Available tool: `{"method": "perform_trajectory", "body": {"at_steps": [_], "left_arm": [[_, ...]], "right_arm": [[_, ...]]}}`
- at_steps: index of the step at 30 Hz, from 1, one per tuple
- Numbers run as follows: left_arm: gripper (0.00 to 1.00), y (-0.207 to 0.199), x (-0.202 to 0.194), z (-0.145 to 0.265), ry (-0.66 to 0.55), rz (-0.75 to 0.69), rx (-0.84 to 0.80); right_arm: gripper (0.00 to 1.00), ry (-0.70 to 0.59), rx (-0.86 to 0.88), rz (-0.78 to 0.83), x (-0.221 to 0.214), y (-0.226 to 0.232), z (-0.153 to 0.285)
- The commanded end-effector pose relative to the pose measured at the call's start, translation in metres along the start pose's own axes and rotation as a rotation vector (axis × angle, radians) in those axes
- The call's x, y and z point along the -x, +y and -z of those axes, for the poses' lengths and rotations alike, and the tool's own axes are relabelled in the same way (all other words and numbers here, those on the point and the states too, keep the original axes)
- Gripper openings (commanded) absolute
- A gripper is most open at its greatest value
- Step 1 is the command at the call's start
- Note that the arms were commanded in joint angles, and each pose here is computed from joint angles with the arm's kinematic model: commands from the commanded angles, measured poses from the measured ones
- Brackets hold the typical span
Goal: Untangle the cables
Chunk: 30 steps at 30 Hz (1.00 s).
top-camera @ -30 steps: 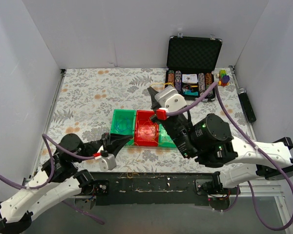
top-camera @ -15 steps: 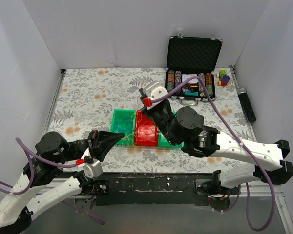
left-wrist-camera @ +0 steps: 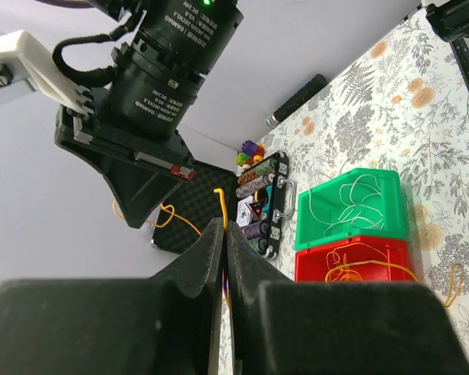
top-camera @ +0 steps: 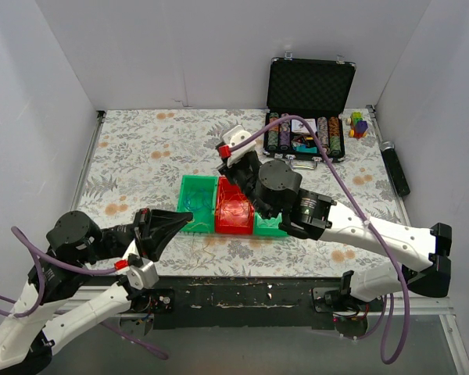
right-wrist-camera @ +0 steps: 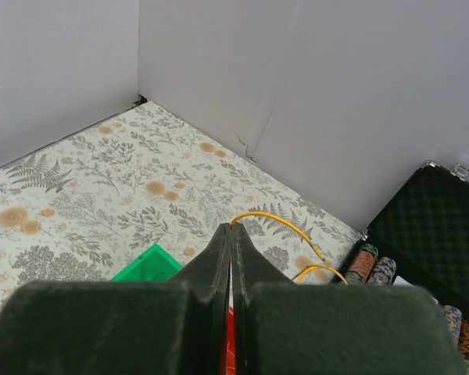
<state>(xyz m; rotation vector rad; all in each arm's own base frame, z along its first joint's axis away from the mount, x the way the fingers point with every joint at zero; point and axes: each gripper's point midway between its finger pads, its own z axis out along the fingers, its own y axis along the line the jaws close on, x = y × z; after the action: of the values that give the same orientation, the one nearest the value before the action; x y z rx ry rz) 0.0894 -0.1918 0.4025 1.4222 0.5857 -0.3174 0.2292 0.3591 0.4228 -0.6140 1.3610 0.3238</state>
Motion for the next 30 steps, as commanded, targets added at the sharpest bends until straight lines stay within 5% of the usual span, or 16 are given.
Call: {"method": "perform_trajectory", "body": {"at_steps": [1,13,30], "left_arm": [[0.00,0.007,0.010,0.003,-0.020,-0.026,-0.001],[0.00,0.018,0.013,0.001,-0.023,-0.053,0.023],[0.00,0.019,0.011,-0.002,-0.031,-0.060,0.028]], "right_arm": [[0.01,-0.020,-0.004,-0.059,0.000,-0.006,-0.004],[0.01,0.080,-0.039,-0.079,-0.060,-0.019,-0.011],[0.01,0.038,-0.105,-0.117,-0.039,-0.051,0.017]]}}
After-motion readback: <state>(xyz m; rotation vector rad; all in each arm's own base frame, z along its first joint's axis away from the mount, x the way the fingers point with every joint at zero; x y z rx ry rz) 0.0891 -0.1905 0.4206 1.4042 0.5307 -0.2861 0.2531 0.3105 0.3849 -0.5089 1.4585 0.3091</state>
